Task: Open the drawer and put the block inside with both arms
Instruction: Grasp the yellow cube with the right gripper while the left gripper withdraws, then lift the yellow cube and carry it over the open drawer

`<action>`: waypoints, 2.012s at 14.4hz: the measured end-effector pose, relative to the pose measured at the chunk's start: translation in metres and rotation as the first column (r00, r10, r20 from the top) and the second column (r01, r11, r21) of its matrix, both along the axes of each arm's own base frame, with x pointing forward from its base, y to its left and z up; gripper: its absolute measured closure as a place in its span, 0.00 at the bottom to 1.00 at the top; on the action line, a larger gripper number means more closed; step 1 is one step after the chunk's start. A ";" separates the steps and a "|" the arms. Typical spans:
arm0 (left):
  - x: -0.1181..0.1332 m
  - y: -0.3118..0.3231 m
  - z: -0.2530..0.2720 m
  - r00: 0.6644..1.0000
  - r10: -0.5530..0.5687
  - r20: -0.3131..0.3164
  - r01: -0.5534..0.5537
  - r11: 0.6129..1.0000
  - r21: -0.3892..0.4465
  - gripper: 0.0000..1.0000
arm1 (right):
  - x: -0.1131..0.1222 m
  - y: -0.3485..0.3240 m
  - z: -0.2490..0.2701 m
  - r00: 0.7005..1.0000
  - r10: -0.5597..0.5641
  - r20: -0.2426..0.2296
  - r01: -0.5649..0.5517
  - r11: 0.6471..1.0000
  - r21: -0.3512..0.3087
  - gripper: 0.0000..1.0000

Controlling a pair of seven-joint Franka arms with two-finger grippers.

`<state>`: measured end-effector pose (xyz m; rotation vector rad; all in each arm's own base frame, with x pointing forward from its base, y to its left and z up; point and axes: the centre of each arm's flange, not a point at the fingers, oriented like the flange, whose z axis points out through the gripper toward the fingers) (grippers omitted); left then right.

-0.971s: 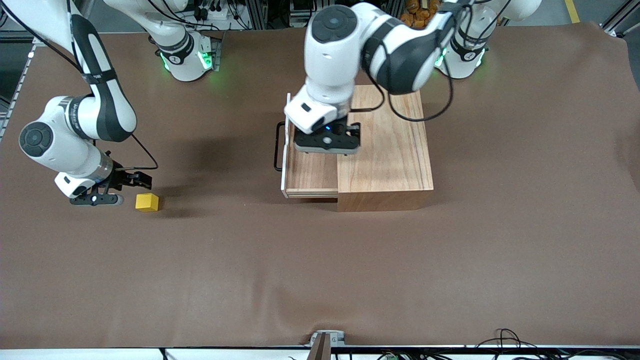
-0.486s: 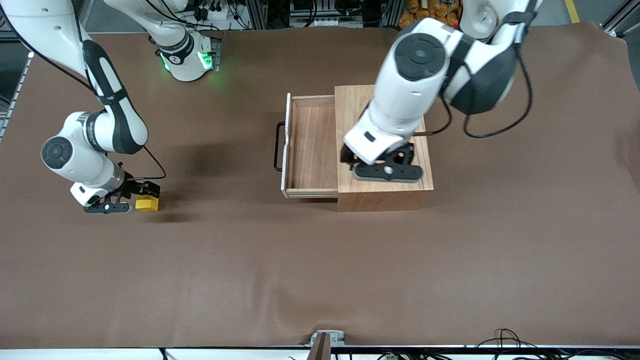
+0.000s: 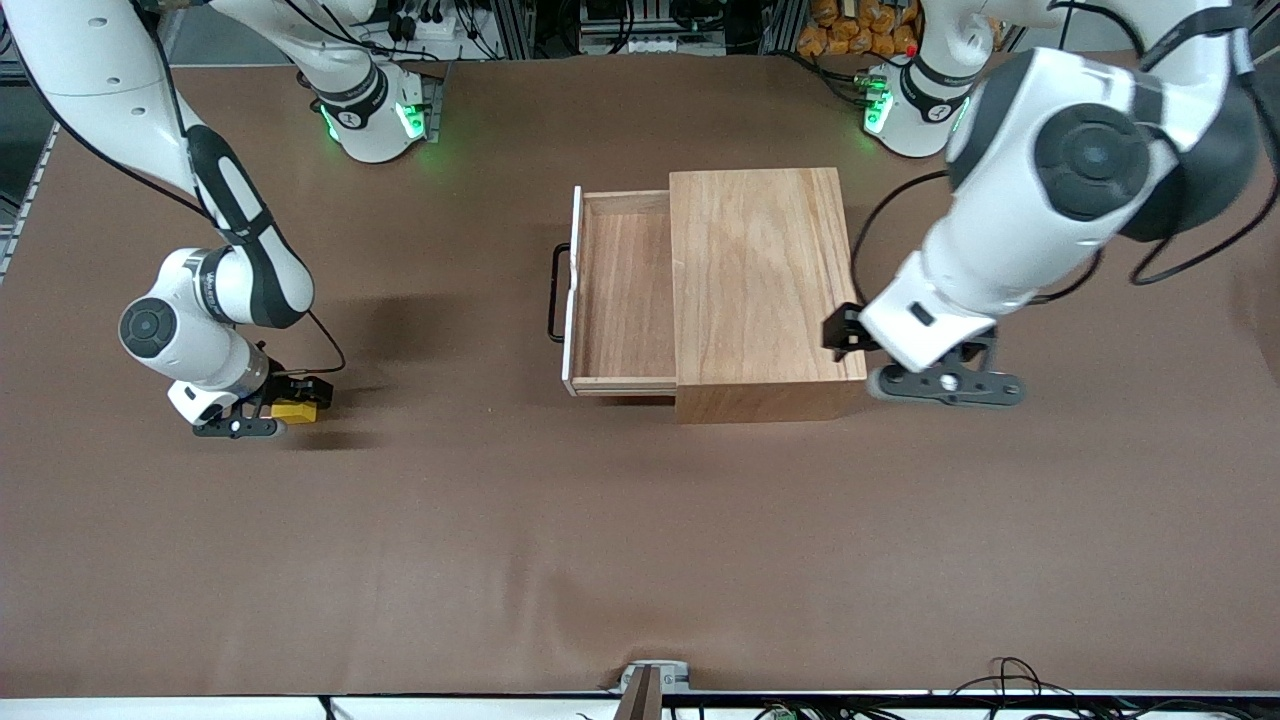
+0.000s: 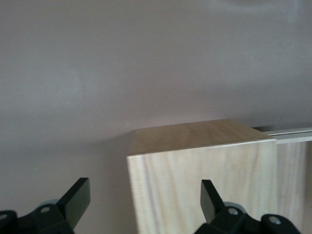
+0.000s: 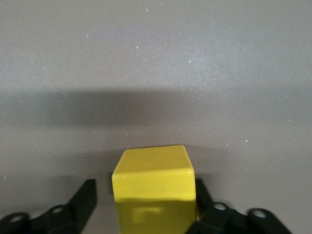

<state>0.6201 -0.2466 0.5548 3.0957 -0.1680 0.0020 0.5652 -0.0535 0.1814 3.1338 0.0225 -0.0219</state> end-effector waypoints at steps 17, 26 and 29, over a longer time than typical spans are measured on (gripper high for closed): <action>-0.084 0.171 0.133 0.994 -0.025 -0.104 0.026 1.000 0.004 0.00 | 0.069 0.012 0.271 0.989 0.111 -0.098 -0.109 0.994 0.024 0.44; -0.122 0.196 0.154 0.996 -0.001 -0.093 0.002 1.000 0.010 0.00 | 0.061 0.186 0.307 0.984 0.149 -0.099 -0.134 0.980 0.146 0.44; -0.121 0.196 0.147 0.995 0.000 -0.098 0.001 1.000 0.010 0.00 | 0.039 0.263 0.304 0.984 0.098 -0.148 -0.076 0.986 0.150 0.44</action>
